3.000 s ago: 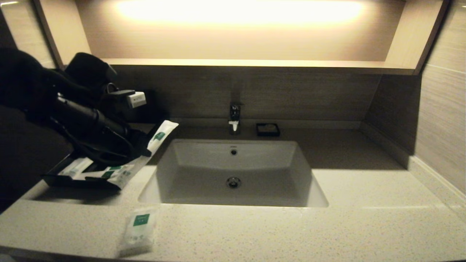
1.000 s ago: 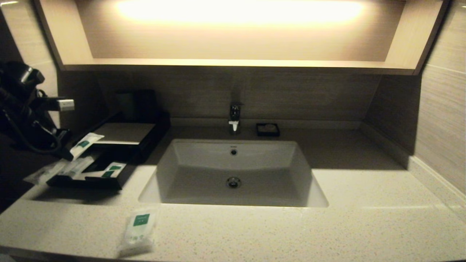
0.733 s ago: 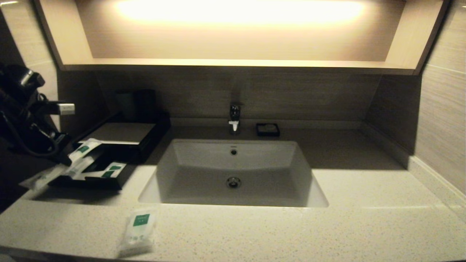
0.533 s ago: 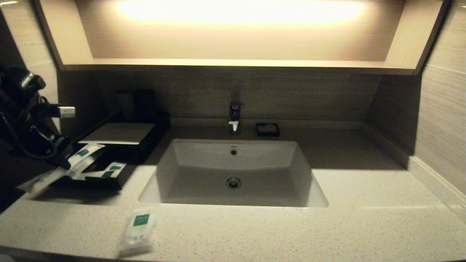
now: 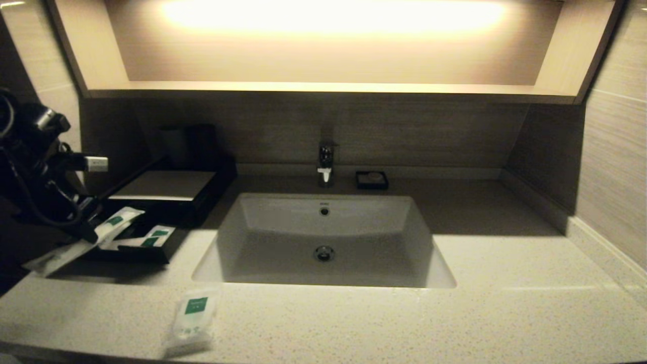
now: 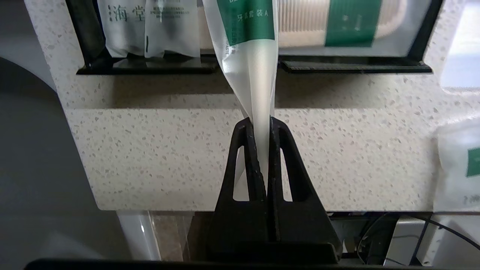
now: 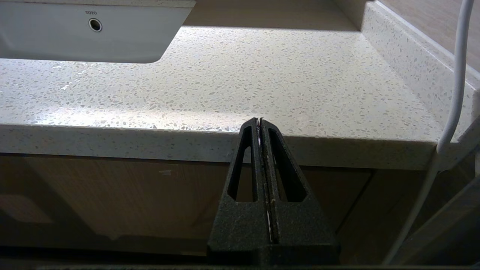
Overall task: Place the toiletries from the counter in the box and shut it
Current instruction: Place the bathroom toiletry into the drawer
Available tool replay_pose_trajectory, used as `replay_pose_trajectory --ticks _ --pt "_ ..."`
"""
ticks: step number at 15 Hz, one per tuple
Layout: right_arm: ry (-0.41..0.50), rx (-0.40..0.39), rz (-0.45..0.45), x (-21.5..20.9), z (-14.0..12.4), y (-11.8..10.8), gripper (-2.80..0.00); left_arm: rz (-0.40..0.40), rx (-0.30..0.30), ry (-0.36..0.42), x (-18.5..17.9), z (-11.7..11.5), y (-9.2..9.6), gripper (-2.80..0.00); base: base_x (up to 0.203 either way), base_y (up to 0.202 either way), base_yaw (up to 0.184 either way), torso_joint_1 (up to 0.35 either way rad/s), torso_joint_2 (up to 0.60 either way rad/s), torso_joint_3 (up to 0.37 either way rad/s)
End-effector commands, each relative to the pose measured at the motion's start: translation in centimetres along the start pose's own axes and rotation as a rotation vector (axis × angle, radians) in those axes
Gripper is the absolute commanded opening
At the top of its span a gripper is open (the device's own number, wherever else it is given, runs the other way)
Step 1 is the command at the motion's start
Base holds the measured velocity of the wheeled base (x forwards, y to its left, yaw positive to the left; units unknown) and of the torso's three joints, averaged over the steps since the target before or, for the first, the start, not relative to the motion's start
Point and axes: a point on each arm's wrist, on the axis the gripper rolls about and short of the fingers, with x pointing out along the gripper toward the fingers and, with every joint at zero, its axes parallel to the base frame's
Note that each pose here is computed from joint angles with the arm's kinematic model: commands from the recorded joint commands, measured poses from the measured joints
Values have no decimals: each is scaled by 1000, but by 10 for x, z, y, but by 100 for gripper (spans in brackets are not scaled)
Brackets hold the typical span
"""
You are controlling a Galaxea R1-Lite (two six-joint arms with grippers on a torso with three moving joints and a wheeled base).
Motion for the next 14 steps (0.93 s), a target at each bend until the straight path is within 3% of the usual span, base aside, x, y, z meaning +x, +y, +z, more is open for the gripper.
replay_pose_trajectory --ticks 1,6,14 --pt "2 -1 1 0 0 0 -280 -10 1 25 10 3 2 -280 0 0 0 0 0 0" --pt "2 1 1 0 0 0 -280 -22 0 35 23 9 4 -280 0 0 0 0 0 0" --pt "2 -1 1 0 0 0 -280 -16 17 -15 32 20 3 -280 0 0 0 0 0 0"
